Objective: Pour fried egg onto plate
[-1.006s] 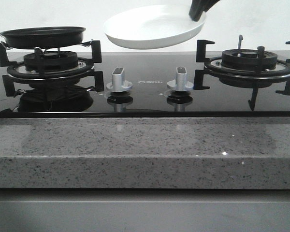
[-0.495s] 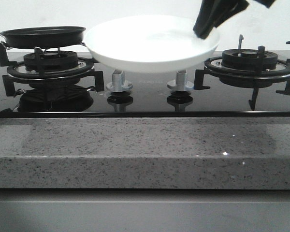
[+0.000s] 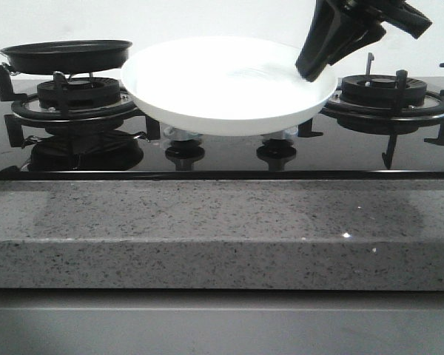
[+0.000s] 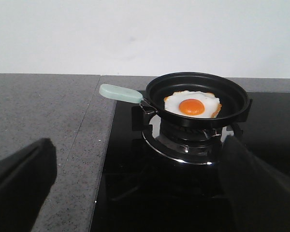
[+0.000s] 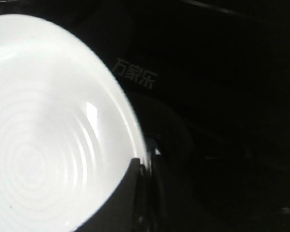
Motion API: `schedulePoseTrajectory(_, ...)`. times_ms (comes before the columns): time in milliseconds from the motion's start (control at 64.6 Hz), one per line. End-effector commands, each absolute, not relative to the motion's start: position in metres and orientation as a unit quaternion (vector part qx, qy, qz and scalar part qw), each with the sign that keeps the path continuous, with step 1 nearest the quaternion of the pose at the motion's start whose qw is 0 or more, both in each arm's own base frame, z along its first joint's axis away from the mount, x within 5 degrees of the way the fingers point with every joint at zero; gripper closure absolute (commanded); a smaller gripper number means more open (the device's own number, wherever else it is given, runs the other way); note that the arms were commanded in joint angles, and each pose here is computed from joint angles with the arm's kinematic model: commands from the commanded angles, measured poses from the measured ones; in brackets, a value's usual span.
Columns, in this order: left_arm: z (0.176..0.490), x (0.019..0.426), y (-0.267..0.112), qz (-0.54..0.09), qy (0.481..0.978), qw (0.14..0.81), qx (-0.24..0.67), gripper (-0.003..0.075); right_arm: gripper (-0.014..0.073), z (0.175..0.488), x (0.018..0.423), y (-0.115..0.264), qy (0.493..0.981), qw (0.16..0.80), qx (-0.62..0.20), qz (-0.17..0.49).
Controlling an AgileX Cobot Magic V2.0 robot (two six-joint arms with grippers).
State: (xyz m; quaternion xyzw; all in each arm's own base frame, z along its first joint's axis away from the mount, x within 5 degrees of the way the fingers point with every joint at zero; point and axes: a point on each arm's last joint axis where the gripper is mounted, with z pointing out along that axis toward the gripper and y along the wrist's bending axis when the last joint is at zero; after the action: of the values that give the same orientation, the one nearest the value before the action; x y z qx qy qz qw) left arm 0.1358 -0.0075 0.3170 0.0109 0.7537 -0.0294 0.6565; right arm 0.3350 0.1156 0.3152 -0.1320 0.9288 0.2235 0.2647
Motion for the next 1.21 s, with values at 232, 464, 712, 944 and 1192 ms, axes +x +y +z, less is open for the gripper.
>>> schedulePoseTrajectory(232,0.34,0.137,-0.006,-0.036,0.703,0.71,-0.006,0.005,0.0655,0.345,0.329,0.115,0.908,0.319,-0.127,0.241)
schedulePoseTrajectory(464,0.335,0.15,-0.008,-0.107,0.734,0.666,-0.074,0.005,0.0655,0.345,0.329,0.115,0.908,0.319,-0.127,0.241)
schedulePoseTrajectory(712,0.36,0.196,-0.027,-0.256,0.784,0.546,-0.149,0.005,0.0655,0.345,0.329,0.115,0.908,0.319,-0.127,0.241)
schedulePoseTrajectory(944,0.371,0.239,-0.026,-0.31,0.794,0.486,-0.191,0.005,0.0655,0.345,0.329,0.115,0.908,0.319,-0.127,0.241)
schedulePoseTrajectory(1192,0.359,0.276,0.004,-0.378,0.803,0.411,-0.211,0.005,0.0655,0.345,0.329,0.115,0.908,0.319,-0.127,0.241)
